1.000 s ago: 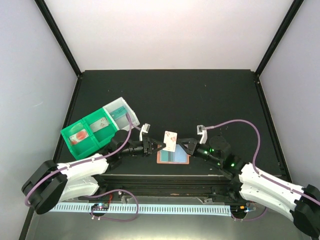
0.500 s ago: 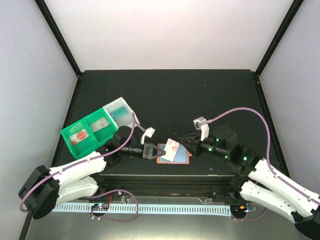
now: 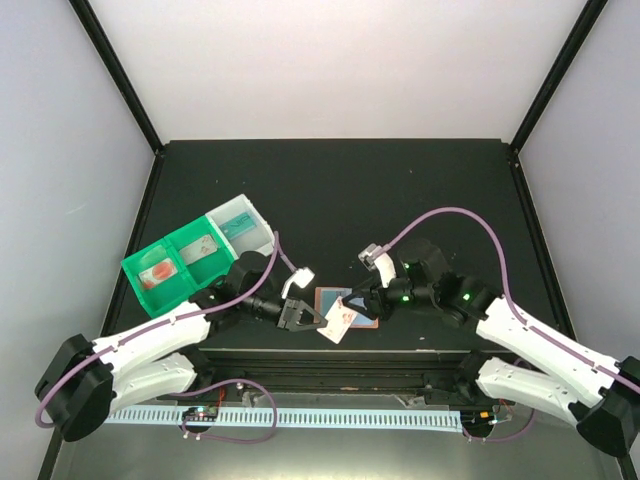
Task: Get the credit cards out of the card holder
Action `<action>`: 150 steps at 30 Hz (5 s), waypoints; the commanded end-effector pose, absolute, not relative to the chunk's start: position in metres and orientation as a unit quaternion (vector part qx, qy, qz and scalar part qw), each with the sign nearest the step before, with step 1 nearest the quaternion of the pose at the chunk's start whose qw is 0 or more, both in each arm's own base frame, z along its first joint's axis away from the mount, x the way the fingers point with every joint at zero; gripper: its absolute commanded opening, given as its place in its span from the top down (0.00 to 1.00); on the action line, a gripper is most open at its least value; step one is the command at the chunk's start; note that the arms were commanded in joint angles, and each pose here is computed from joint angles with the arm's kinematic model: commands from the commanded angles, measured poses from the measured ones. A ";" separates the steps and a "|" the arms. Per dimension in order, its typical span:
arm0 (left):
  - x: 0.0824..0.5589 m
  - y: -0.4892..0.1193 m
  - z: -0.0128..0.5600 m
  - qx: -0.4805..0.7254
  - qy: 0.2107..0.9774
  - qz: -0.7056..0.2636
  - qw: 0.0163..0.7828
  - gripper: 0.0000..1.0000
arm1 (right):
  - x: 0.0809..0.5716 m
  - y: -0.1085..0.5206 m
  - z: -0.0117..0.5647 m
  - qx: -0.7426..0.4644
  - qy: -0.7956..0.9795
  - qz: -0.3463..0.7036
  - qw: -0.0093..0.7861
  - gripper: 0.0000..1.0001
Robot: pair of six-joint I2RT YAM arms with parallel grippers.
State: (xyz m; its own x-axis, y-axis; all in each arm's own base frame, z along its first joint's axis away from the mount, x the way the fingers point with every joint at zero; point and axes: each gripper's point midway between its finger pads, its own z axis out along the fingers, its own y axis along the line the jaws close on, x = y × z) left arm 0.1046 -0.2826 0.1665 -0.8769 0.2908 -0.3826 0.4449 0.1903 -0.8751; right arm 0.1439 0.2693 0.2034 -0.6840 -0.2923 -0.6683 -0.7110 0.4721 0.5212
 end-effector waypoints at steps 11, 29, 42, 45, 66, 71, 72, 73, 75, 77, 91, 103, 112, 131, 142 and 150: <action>0.091 -0.284 0.196 0.296 0.728 -0.614 0.074 0.99 | 0.123 0.293 0.196 -0.351 0.782 0.480 0.187 0.79; 0.143 -0.262 0.230 0.161 0.767 -0.578 0.226 0.40 | 0.158 0.301 0.232 -0.199 0.768 0.556 0.246 0.99; 0.158 -0.234 0.251 0.029 0.730 -0.619 0.290 0.26 | 0.189 0.289 0.272 -0.029 0.702 0.648 0.293 0.99; 0.159 -0.237 0.254 0.023 0.725 -0.629 0.280 0.29 | 0.194 0.290 0.279 -0.008 0.691 0.661 0.293 0.99; 0.162 -0.243 0.264 0.010 0.702 -0.661 0.267 0.98 | 0.206 0.281 0.273 0.046 0.685 0.662 0.301 0.99; 0.162 -0.243 0.261 0.012 0.705 -0.656 0.269 0.99 | 0.203 0.279 0.270 0.039 0.687 0.657 0.307 0.90; 0.162 -0.242 0.260 0.012 0.707 -0.655 0.268 0.98 | 0.203 0.278 0.270 0.035 0.688 0.655 0.312 0.85; 0.162 -0.242 0.260 0.013 0.708 -0.652 0.270 0.99 | 0.202 0.277 0.270 0.030 0.688 0.653 0.316 0.82; 0.163 -0.241 0.260 0.015 0.712 -0.646 0.273 0.98 | 0.201 0.277 0.268 0.021 0.695 0.643 0.320 0.76; 0.163 -0.240 0.258 0.017 0.717 -0.641 0.274 0.99 | 0.200 0.275 0.263 0.015 0.704 0.632 0.323 0.68; 0.184 -0.202 0.254 0.007 0.773 -0.561 0.297 0.98 | 0.183 0.255 0.242 -0.048 0.738 0.567 0.363 0.00; 0.217 -0.144 0.239 -0.052 0.820 -0.486 0.296 0.98 | 0.180 0.246 0.236 -0.055 0.747 0.546 0.375 0.00; 0.238 -0.089 0.217 -0.116 0.849 -0.414 0.306 0.99 | 0.181 0.243 0.227 -0.063 0.759 0.524 0.381 0.00; 0.261 0.022 0.190 -0.258 0.866 -0.259 0.341 0.99 | 0.183 0.243 0.230 -0.070 0.764 0.514 0.384 0.00; 0.277 0.053 0.171 -0.281 0.878 -0.197 0.334 0.99 | 0.185 0.245 0.226 -0.074 0.770 0.506 0.381 0.00; 0.300 0.062 0.152 -0.307 0.872 -0.215 0.315 0.98 | 0.191 0.241 0.234 -0.083 0.771 0.485 0.405 0.00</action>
